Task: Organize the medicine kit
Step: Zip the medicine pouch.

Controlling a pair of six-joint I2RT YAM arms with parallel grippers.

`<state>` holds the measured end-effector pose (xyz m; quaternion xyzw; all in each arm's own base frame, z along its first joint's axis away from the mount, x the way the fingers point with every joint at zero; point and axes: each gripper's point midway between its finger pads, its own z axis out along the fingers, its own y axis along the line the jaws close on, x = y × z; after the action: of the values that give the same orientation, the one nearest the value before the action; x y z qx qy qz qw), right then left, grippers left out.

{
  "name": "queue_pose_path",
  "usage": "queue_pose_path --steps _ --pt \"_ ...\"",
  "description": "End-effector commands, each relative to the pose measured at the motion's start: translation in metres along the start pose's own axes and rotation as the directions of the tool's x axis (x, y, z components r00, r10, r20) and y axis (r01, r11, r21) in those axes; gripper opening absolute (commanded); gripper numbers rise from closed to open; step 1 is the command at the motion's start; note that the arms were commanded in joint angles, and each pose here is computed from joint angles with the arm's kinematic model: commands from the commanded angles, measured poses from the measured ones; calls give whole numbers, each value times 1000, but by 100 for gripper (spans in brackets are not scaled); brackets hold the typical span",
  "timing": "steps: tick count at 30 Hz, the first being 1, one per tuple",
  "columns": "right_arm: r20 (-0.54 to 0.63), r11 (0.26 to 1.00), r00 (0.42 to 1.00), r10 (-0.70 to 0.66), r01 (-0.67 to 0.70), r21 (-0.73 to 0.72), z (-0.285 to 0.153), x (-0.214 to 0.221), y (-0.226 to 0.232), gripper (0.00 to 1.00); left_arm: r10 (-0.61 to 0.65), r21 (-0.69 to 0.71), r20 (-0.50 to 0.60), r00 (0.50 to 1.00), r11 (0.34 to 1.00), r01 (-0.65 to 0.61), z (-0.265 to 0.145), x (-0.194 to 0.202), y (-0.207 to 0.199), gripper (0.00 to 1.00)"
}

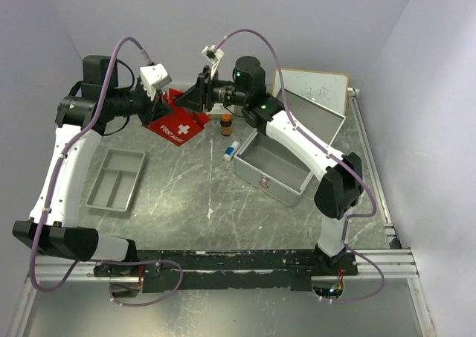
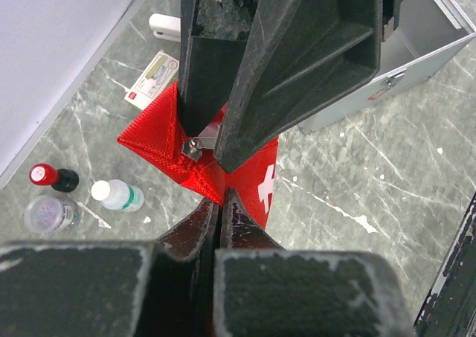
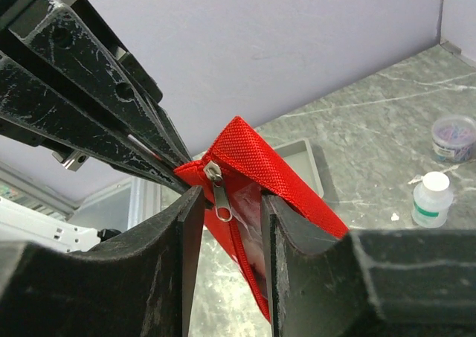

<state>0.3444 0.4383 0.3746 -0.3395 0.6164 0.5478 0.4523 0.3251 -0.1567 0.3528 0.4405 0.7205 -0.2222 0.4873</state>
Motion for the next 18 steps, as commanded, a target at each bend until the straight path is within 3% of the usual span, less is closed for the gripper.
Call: queue_pose_path --steps 1,4,10,18 --pt "-15 999 1000 1 -1 32 0 7 -11 36 52 29 55 997 998 -54 -9 -19 -9 7" --pt "-4 999 1000 -11 11 35 0 3 -10 34 49 40 57 997 998 -51 -10 -19 -12 7" --pt "5 998 999 -39 38 50 -3 -2 -10 3 47 46 52 998 998 -50 -8 -17 -12 7" --pt "7 995 998 -62 61 80 -11 -5 -10 0 40 58 36 999 997 -42 -4 -10 -12 7"
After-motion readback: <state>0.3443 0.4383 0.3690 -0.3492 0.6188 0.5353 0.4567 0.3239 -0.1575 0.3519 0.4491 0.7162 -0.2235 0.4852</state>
